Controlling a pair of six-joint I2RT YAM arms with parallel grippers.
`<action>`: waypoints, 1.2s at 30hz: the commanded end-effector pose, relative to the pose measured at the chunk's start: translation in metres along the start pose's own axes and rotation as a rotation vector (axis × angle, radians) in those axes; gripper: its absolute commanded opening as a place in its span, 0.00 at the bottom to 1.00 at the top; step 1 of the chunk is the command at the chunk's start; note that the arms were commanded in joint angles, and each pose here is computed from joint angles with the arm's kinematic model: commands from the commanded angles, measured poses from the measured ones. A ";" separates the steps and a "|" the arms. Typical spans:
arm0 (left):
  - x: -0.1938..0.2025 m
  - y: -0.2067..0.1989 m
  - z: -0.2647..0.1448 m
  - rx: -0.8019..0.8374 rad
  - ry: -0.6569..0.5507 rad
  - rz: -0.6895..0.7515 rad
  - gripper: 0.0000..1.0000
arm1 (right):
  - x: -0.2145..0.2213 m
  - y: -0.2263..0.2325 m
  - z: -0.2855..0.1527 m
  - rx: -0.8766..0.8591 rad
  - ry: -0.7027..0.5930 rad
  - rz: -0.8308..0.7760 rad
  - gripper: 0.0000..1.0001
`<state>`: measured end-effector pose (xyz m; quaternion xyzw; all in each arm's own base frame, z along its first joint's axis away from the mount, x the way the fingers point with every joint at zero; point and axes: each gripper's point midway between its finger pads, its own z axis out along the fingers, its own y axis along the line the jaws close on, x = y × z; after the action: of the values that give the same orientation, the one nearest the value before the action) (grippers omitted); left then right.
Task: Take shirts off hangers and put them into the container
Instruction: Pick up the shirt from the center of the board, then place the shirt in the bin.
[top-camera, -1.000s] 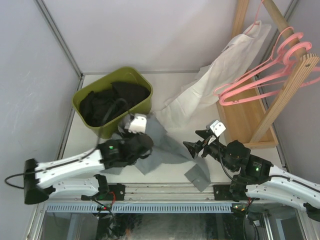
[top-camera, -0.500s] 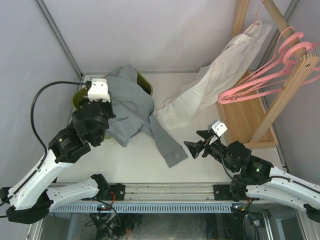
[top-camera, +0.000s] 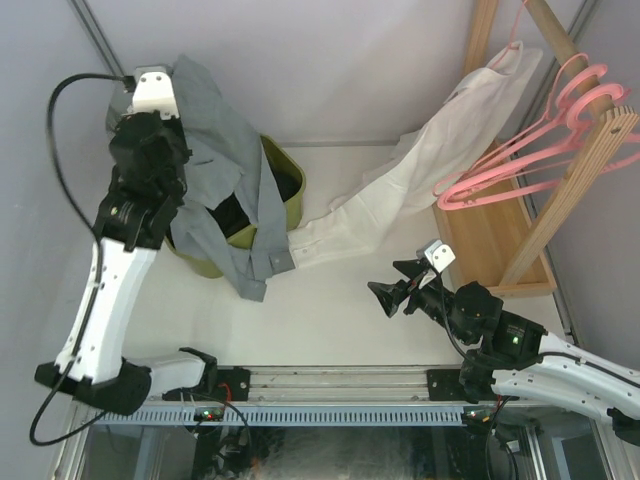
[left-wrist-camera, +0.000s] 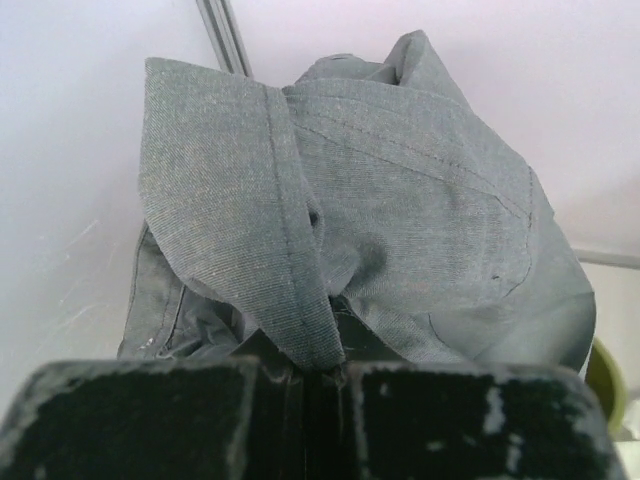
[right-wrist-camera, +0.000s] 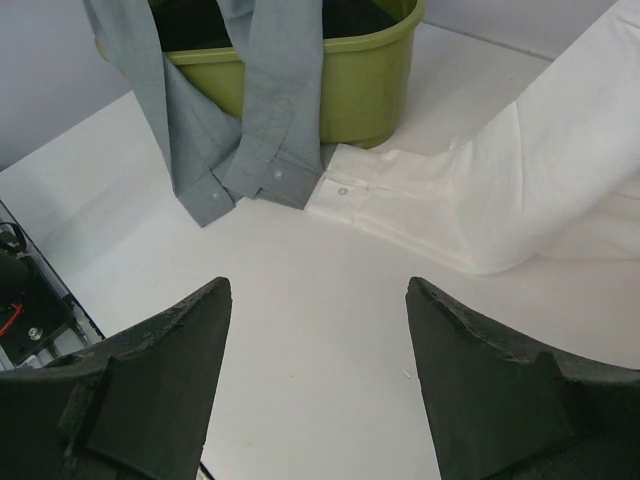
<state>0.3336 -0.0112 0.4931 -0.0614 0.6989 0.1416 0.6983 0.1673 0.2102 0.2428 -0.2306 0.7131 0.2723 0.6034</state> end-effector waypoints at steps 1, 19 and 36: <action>0.059 -0.022 0.041 0.017 0.141 0.023 0.00 | -0.007 0.001 0.002 -0.002 -0.028 0.031 0.70; 0.274 -0.095 0.060 0.181 0.644 -0.059 0.64 | -0.004 0.006 0.005 -0.027 -0.015 0.034 0.70; 0.191 -0.054 -0.074 0.367 0.403 -0.380 0.95 | 0.009 0.034 0.028 -0.156 0.036 -0.020 0.70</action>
<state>0.3065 -0.0528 0.3444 -0.0682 0.7895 -0.0859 0.6039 0.1681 0.2331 0.2279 -0.2606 0.7214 0.2851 0.5748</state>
